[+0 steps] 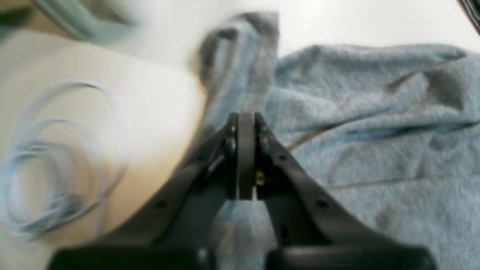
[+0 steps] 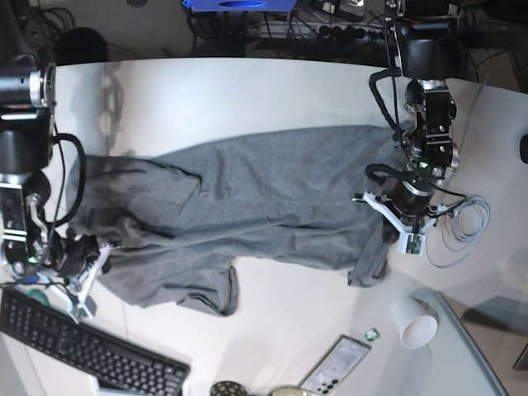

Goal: Layout the t-shirt on the table in an organized manner, then fold the t-shirt properly
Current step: 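Grasp opposite shirt ends with both grippers and pull them apart, then release the shirt end with the right gripper and lift it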

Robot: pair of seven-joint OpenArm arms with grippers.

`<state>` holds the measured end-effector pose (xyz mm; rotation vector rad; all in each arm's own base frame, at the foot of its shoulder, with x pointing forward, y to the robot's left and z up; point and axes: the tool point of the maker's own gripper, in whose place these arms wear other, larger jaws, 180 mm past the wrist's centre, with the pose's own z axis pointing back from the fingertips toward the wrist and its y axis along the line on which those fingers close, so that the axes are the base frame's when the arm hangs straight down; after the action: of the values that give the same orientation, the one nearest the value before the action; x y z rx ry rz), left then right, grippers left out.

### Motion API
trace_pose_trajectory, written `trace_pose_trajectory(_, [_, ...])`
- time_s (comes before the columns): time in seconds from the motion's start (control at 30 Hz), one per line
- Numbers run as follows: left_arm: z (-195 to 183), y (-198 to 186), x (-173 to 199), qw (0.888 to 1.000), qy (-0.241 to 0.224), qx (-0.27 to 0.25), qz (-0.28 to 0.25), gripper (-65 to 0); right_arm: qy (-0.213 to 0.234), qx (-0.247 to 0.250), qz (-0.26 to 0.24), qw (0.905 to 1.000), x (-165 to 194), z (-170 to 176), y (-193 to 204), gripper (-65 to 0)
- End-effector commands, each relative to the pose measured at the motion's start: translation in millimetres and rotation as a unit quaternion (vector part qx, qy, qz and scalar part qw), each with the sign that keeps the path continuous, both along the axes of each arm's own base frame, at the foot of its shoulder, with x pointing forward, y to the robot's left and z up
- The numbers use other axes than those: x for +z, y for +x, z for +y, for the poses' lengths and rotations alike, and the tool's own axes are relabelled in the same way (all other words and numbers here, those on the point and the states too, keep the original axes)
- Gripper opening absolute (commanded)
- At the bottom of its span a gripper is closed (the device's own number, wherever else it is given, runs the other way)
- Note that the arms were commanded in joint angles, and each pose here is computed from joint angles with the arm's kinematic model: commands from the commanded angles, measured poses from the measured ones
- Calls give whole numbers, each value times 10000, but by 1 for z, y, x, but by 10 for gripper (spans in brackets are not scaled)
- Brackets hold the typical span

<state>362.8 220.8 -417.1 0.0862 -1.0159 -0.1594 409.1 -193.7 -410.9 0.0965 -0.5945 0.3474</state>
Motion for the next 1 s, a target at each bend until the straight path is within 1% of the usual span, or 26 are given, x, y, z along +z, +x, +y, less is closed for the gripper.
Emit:
trace_pose_trajectory(0.0, [15,1,23,9992,87,128,-356,-650,61,-5,-266,9996,17,-1,-1,-548])
trace_pose_trajectory(0.03, [22,-7,29,9987,132,224,-439,-650,16,-33,-405,9992,27,-4,-6,-506])
trace_pose_trajectory(0.07, [28,-14,35,9981,194,281,-507,-650,-60,-97,-501,9987,34,-9,-13,-446])
trace_pose_trajectory(0.1, [33,-24,37,9978,249,338,-506,-650,-118,-145,-477,9987,34,-13,-22,-375])
trace_pose_trajectory(0.17, [45,-42,34,9975,345,455,-417,-650,-162,-179,-263,9994,21,-17,-40,-222])
trace_pose_trajectory(0.2, [52,-51,30,9973,386,525,-338,-650,-154,-171,-134,9996,11,-16,-48,-162])
trace_pose_trajectory(0.23, [61,-62,26,9968,416,638,-258,-650,-108,-205,-36,9997,1,-17,-54,-117])
trace_pose_trajectory(0.27, [68,-68,24,9962,441,721,-217,-650,-54,-240,24,9997,-8,-17,-59,-108])
trace_pose_trajectory(0.43, [106,-106,15,9909,575,1219,41,-650,149,-411,334,9985,-41,-21,-75,-161])
trace_pose_trajectory(0.53, [120,-116,15,9881,630,1404,77,-650,216,-469,408,9978,-50,-22,-79,-191])
trace_pose_trajectory(0.57, [124,-120,15,9872,647,1453,99,-650,230,-473,423,9977,-52,-22,-80,-215])
trace_pose_trajectory(0.6, [125,-124,13,9868,656,1474,140,-650,236,-455,433,9977,-52,-21,-80,-257])
trace_pose_trajectory(0.67, [126,-126,12,9867,665,1476,155,-650,229,-436,417,9979,-50,-20,-79,-390])
trace_pose_trajectory(0.73, [125,-126,12,9867,658,1478,156,-650,247,-453,409,9978,-50,-21,-79,-572])
trace_pose_trajectory(0.77, [125,-126,12,9867,658,1478,156,-650,245,-453,424,9978,-50,-21,-80,-645])
trace_pose_trajectory(0.83, [125,-126,12,9867,658,1478,156,-650,213,-445,546,9973,-53,-21,-85,-647])
trace_pose_trajectory(0.87, [125,-126,12,9867,658,1478,156,-650,165,-412,570,9974,-51,-21,-87,-635])
trace_pose_trajectory(0.97, [125,-126,13,9867,663,1475,142,-650,36,-450,419,9981,-36,-28,-96,-648])
